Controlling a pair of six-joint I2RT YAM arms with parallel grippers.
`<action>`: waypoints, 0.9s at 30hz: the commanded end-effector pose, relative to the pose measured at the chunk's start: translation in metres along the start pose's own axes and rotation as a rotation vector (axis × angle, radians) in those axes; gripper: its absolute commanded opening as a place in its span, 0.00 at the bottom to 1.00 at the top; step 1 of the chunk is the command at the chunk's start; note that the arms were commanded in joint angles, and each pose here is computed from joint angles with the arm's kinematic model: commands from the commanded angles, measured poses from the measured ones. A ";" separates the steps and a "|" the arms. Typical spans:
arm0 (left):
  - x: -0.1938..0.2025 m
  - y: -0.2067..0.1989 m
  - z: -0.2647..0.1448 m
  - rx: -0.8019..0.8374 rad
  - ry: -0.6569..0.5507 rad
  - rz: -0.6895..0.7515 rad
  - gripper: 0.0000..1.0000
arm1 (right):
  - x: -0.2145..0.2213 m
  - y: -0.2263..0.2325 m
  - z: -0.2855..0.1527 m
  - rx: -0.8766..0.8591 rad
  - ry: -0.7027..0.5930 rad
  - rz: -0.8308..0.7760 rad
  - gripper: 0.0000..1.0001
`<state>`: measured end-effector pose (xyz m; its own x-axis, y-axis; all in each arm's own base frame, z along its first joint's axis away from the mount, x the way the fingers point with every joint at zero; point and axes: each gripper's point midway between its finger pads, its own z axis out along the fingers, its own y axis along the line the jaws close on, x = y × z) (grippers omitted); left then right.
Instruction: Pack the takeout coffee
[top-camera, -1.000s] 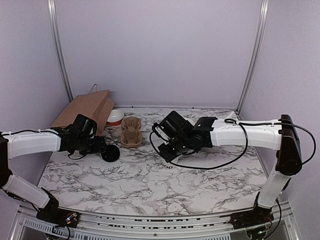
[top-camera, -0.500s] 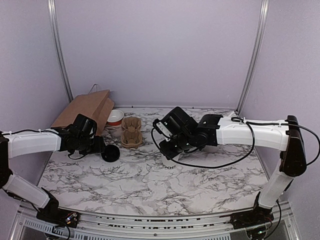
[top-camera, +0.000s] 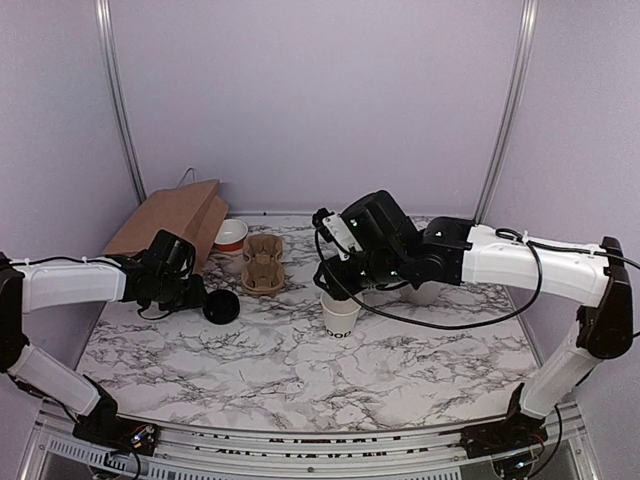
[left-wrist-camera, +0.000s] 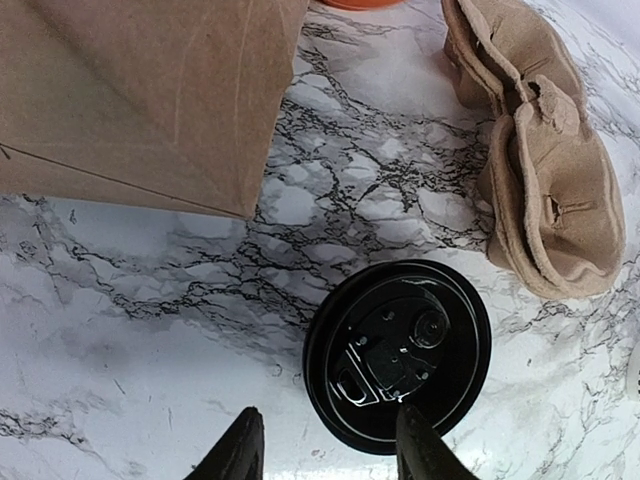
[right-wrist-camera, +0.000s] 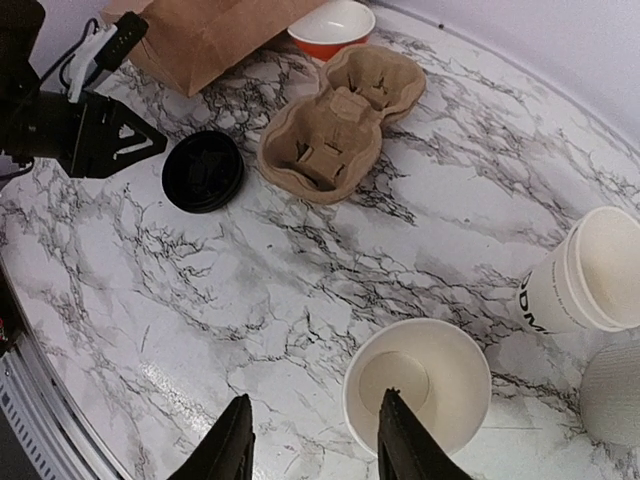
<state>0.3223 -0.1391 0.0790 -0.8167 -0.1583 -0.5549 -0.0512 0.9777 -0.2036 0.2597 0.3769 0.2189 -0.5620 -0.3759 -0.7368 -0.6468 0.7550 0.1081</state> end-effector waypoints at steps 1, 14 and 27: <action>-0.002 -0.002 0.003 -0.002 0.017 -0.011 0.40 | -0.025 0.001 -0.019 -0.008 -0.118 0.028 0.43; 0.004 0.000 0.014 -0.020 0.051 -0.004 0.32 | -0.036 -0.020 -0.038 0.008 -0.212 0.083 0.46; 0.004 0.001 0.023 -0.045 0.067 0.016 0.25 | -0.037 -0.028 -0.042 0.005 -0.230 0.101 0.46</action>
<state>0.3257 -0.1426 0.0542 -0.8551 -0.1461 -0.4974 -0.0661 0.9824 -0.1750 0.2730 0.3497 0.2563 -0.5080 -0.2153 -0.8340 -0.5978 0.7852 0.1615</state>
